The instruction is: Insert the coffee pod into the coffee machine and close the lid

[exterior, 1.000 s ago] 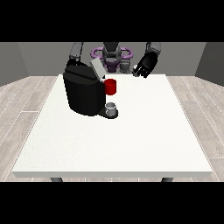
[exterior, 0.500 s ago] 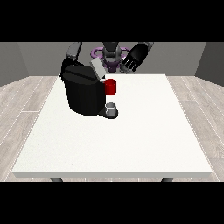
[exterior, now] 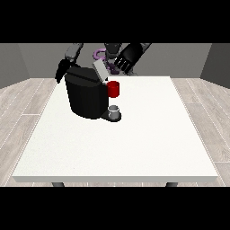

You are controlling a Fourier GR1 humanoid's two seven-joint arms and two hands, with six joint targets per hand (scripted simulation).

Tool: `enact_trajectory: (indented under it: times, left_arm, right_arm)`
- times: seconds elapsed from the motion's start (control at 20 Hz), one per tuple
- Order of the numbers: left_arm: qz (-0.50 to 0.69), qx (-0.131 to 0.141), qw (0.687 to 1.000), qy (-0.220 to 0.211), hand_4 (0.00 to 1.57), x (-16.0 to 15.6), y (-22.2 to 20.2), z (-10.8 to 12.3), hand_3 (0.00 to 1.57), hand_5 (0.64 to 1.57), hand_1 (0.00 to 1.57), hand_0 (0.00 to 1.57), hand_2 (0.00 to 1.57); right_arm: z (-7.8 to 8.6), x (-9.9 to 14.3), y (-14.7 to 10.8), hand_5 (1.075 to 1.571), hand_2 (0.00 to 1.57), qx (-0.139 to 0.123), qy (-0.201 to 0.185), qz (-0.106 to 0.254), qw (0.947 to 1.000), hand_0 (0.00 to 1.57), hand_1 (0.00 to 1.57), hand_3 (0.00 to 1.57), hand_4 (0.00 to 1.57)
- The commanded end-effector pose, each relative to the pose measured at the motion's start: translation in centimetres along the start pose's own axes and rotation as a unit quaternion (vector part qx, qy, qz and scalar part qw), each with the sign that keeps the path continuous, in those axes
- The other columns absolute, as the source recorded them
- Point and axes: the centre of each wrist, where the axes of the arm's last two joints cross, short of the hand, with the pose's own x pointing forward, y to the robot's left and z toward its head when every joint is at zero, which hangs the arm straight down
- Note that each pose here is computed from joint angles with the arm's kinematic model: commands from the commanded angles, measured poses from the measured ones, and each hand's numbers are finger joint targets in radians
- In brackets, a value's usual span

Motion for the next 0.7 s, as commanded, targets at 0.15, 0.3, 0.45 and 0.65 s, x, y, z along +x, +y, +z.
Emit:
enact_trajectory:
  times: [0.15, 0.3, 0.45, 0.65]
  left_arm:
    - [-0.005, 0.021, 1.0, -0.011, 0.48, 1.4, 4.5, 0.6, 1.25, 1.571, 1.24, 1.24, 1.29]
    - [-0.009, 0.01, 1.0, -0.015, 0.49, 1.4, 3.4, 0.2, 1.24, 1.571, 1.26, 1.26, 1.3]
    - [-0.014, 0.028, 0.999, -0.015, 0.47, -0.1, 2.8, 0.5, 1.24, 1.571, 1.21, 1.21, 1.28]
    - [-0.021, 0.033, 0.999, -0.017, 0.47, 1.0, 4.3, 0.4, 1.23, 1.571, 1.19, 1.19, 1.26]
  right_arm:
    - [-1.3, 2.2, 0.5, 1.571, 0.0, -0.017, -0.032, 0.003, 0.9993, 0.0, 0.0, 0.0, 0.0]
    - [-1.8, 2.3, -1.4, 1.571, 0.0, -0.008, -0.017, 0.003, 0.9998, 0.0, 0.0, 0.0, 0.12]
    - [-1.5, 1.9, -2.5, 1.571, 0.0, -0.018, -0.039, 0.009, 0.999, 0.0, 0.0, 0.0, 0.0]
    - [-2.0, 3.1, -0.9, 1.571, 0.0, -0.019, -0.047, 0.003, 0.9987, 0.0, 0.0, 0.0, 0.19]
